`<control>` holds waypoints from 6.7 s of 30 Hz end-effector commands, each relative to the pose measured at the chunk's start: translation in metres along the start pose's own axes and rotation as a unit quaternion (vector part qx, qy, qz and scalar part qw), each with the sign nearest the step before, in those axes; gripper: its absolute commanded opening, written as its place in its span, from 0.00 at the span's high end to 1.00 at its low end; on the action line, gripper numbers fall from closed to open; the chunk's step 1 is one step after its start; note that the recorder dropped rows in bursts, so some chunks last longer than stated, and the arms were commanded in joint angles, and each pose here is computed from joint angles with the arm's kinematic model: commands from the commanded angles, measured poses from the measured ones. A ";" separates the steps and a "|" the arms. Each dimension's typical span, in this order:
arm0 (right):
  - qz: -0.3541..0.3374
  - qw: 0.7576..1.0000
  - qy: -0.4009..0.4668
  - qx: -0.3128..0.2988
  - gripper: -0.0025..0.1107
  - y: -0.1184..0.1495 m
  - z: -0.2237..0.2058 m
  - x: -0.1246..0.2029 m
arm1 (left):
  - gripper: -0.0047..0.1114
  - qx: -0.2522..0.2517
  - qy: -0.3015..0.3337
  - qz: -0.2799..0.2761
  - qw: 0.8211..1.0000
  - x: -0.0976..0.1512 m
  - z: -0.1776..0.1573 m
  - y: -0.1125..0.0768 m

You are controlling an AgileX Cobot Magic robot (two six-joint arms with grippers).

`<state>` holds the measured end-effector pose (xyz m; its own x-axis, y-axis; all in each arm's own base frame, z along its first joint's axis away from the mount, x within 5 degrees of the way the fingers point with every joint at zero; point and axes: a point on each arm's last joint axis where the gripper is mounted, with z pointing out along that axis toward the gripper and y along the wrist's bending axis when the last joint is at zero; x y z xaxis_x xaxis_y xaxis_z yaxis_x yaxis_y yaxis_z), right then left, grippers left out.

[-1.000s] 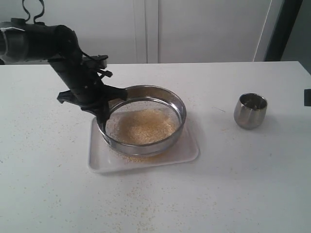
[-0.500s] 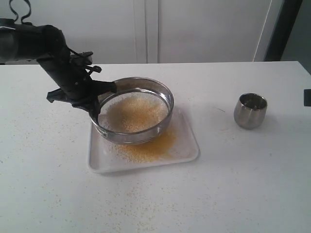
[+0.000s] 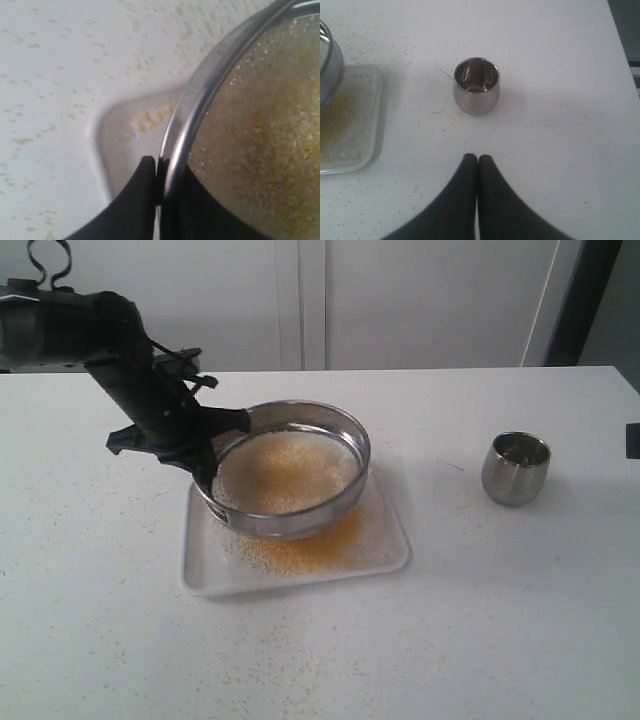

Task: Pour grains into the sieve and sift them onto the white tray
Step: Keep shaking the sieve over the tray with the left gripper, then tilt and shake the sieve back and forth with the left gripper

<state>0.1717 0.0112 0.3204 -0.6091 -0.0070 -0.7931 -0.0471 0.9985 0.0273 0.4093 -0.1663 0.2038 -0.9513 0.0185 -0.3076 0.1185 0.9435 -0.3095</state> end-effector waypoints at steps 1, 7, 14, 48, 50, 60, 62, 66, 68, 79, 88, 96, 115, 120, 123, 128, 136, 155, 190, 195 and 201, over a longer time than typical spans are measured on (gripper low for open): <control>0.000 1.000 -0.004 0.001 0.98 0.000 -0.001 0.001 | 0.96 0.041 0.006 0.054 0.998 0.012 0.005 -0.033; 0.000 1.000 -0.004 0.001 0.98 0.000 -0.001 0.001 | 0.96 0.018 0.006 -0.023 1.000 0.008 0.003 -0.019; 0.000 1.000 -0.004 0.001 0.98 0.000 -0.001 0.001 | 0.96 -0.038 0.000 0.028 0.999 0.006 -0.005 -0.016; 0.010 1.000 -0.004 0.001 0.98 0.000 -0.001 0.001 | 0.96 -0.027 0.017 0.059 0.998 0.005 -0.014 -0.022; 0.009 1.000 -0.004 0.001 0.98 0.000 -0.001 0.001 | 0.96 -0.046 0.005 -0.024 0.999 -0.003 -0.022 -0.001; 0.009 1.000 -0.004 0.001 0.98 0.000 -0.001 0.001 | 0.96 -0.013 -0.002 0.026 1.000 -0.001 -0.014 -0.031; 0.009 1.000 -0.004 0.001 0.98 0.000 -0.001 0.001 | 0.96 -0.033 0.005 -0.031 0.999 -0.006 -0.018 -0.011; 0.009 1.000 -0.004 0.001 0.98 0.000 -0.001 0.001 | 0.96 0.039 0.023 -0.059 0.997 0.000 -0.001 -0.026; 0.009 1.000 -0.004 0.001 0.98 0.000 -0.001 0.001 | 0.96 0.070 0.008 -0.018 0.997 0.004 0.005 -0.051; 0.009 1.000 -0.004 0.001 0.98 0.000 -0.001 0.001 | 0.96 0.011 0.028 -0.026 0.999 0.005 -0.003 -0.034; 0.009 1.000 -0.004 0.001 0.98 0.000 -0.001 0.001 | 0.96 -0.063 0.023 -0.009 0.998 0.002 -0.020 -0.014; 0.009 1.000 -0.004 0.001 0.98 0.000 -0.001 0.001 | 0.96 -0.006 0.021 0.017 1.000 0.015 0.004 -0.054; 0.009 1.000 -0.004 0.001 0.98 0.000 -0.001 0.001 | 0.96 -0.049 0.022 0.077 0.996 0.020 -0.003 -0.057; 0.009 1.000 -0.004 0.001 0.98 0.000 -0.001 0.001 | 0.96 -0.166 0.003 -0.042 0.985 0.006 -0.029 -0.011; 0.009 1.000 -0.004 0.001 0.98 0.000 -0.001 0.001 | 0.96 -0.045 0.003 -0.014 0.999 0.007 -0.017 -0.035; 0.009 1.000 -0.003 0.001 0.98 -0.001 -0.001 0.001 | 0.96 -0.030 0.000 0.062 0.998 0.015 -0.009 -0.059; 0.009 1.000 -0.003 0.001 0.98 -0.001 -0.001 0.001 | 0.96 -0.015 0.023 -0.015 1.000 0.012 -0.008 -0.040; 0.009 1.000 -0.004 0.001 0.98 0.000 -0.001 0.001 | 0.96 -0.020 0.000 0.000 1.000 0.000 -0.015 -0.010; 0.009 1.000 -0.004 0.001 0.98 -0.001 -0.001 0.001 | 0.96 -0.094 -0.008 0.077 0.992 0.002 -0.022 -0.024; 0.009 1.000 -0.004 0.001 0.98 -0.001 -0.001 0.001 | 0.96 -0.037 -0.014 0.011 0.999 0.001 -0.017 -0.027; 0.009 1.000 -0.004 0.001 0.98 -0.001 -0.001 0.001 | 0.96 -0.095 -0.031 0.118 0.988 0.005 -0.022 -0.041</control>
<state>0.1712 0.0112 0.3207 -0.6087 0.0090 -0.7934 -0.0381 0.9984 0.0406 0.3940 -0.2042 0.2183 -0.8970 0.2397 -0.3714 0.2953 0.9502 -0.1000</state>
